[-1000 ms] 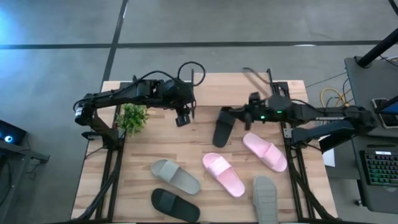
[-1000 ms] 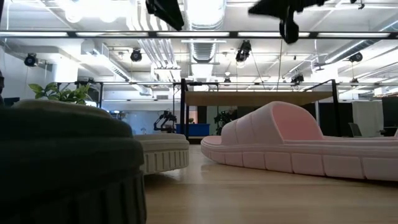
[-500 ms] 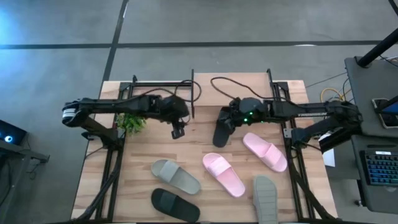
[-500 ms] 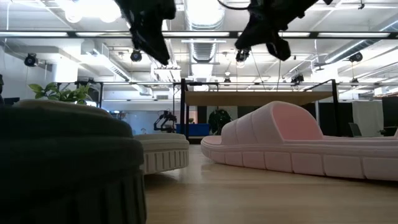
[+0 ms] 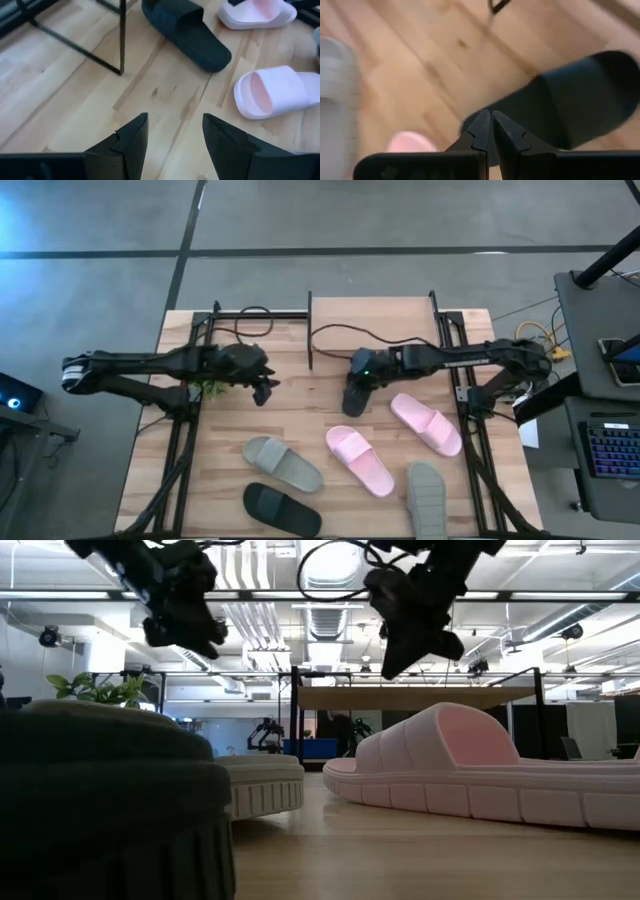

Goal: Pick and place slides into the shelf
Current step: Move the top black slipper under the shelf

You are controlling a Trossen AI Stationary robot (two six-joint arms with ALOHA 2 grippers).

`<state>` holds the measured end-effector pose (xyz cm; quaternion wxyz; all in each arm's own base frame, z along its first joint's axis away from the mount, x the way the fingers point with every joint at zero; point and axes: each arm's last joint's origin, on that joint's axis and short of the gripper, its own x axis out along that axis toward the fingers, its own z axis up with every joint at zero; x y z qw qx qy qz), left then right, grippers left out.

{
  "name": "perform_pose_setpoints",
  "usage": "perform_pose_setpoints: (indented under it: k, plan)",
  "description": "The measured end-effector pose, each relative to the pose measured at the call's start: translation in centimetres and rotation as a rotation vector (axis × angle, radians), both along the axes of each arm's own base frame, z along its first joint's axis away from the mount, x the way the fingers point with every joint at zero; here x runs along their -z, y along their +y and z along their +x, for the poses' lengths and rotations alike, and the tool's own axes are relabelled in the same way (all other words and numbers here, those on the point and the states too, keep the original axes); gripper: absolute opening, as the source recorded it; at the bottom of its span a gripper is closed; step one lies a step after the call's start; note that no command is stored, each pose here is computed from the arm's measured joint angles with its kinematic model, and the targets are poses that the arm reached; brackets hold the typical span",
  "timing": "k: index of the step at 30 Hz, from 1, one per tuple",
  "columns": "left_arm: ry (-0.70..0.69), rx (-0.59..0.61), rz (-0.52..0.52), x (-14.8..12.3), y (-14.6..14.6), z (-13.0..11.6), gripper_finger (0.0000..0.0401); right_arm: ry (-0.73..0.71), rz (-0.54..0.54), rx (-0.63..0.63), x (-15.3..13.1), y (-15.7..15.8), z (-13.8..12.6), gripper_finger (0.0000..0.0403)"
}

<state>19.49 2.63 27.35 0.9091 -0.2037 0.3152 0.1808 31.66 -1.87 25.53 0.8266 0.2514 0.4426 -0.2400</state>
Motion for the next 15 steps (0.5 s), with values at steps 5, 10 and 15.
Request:
perform_pose_setpoints:
  k: [5,10,15]
  plan:
    - [-0.025,-0.001,0.003,0.5,-0.2,-1.6,0.0173,0.106,-0.023,-0.031,0.6,1.0,1.4,0.0013]
    - [-0.026,-0.004,0.013,1.6,-0.3,-2.7,0.0173,0.235,-0.003,0.005,2.5,1.9,2.6,0.0013]
    - [-0.014,0.003,0.040,2.8,-0.3,-3.2,0.0173,0.371,-0.162,0.087,3.6,3.6,2.7,0.0013]
